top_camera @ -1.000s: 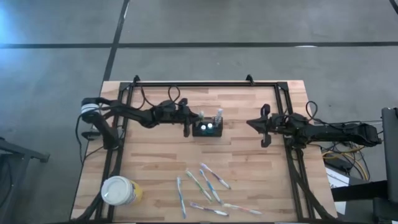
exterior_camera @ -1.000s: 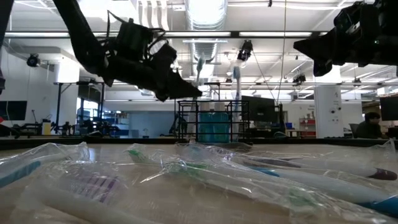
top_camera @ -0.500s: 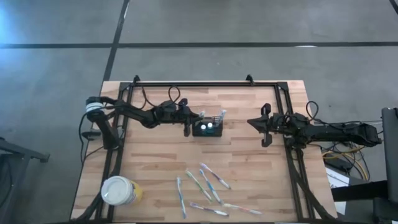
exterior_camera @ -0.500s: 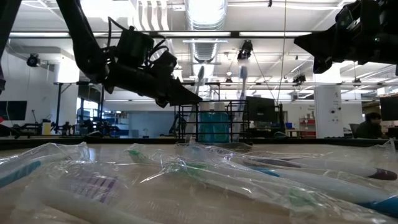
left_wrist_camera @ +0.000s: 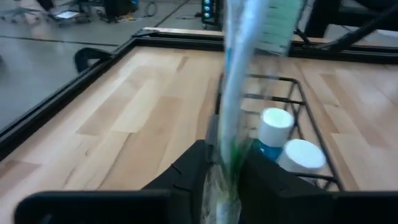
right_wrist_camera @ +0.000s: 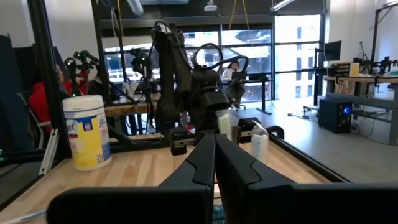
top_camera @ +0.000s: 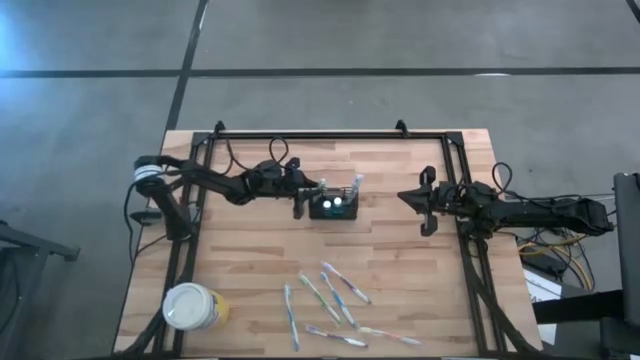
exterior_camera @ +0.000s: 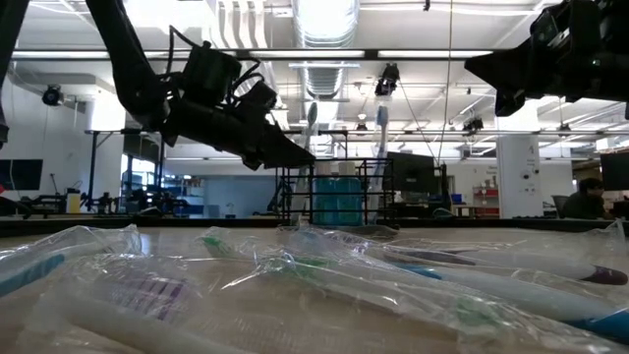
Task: Pick & Place toothbrushing station
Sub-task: Put the top green toothbrush into the wire organizer, then put the top purple toothbrush into the wire organizer
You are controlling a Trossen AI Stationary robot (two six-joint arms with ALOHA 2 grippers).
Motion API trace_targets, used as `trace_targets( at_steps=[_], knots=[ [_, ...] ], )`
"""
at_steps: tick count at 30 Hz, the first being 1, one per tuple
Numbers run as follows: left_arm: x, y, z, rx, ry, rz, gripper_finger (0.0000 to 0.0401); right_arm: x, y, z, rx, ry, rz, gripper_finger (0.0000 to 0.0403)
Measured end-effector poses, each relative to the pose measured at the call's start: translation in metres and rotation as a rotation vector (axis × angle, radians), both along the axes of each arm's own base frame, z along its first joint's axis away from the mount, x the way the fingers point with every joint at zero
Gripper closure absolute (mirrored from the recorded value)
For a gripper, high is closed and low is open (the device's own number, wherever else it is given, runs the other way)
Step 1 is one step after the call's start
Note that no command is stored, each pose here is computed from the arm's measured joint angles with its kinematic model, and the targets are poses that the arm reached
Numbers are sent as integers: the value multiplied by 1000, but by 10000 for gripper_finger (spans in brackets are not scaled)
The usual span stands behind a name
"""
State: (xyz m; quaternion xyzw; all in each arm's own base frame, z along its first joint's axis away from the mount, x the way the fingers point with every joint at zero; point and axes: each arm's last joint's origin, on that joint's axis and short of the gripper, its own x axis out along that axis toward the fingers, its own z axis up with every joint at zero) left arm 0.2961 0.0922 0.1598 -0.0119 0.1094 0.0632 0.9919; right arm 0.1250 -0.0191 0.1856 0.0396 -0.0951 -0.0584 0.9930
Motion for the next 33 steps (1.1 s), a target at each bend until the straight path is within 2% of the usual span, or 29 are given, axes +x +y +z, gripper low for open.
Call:
trace_targets(
  at_steps=[5, 13, 17, 20, 24, 27, 30, 33],
  knots=[
    [-2, -2, 9, 22, -32, -40, 256, 0, 0, 0, 0, 1, 0, 394],
    [-8, -5, 26, -6, -38, -86, 163, 0, 0, 0, 1, 1, 0, 394],
    [-23, -10, 55, 5, -68, -84, 142, 0, 0, 0, 2, 1, 1, 394],
    [-44, -17, 88, 10, -87, -84, 139, 0, 0, 0, 23, 2, 7, 394],
    [-90, -35, 136, 7, -76, -97, 151, 0, 1, -1, 38, 9, 53, 394],
    [-131, -49, 158, 23, -79, -89, 182, 0, 2, -2, 33, 13, 68, 394],
    [-167, -60, 167, 53, -159, -64, 236, 1, 2, -2, 24, 15, 67, 394],
    [-192, -66, 161, 57, -228, -38, 312, 1, 2, -2, 24, 15, 67, 394]
  ],
)
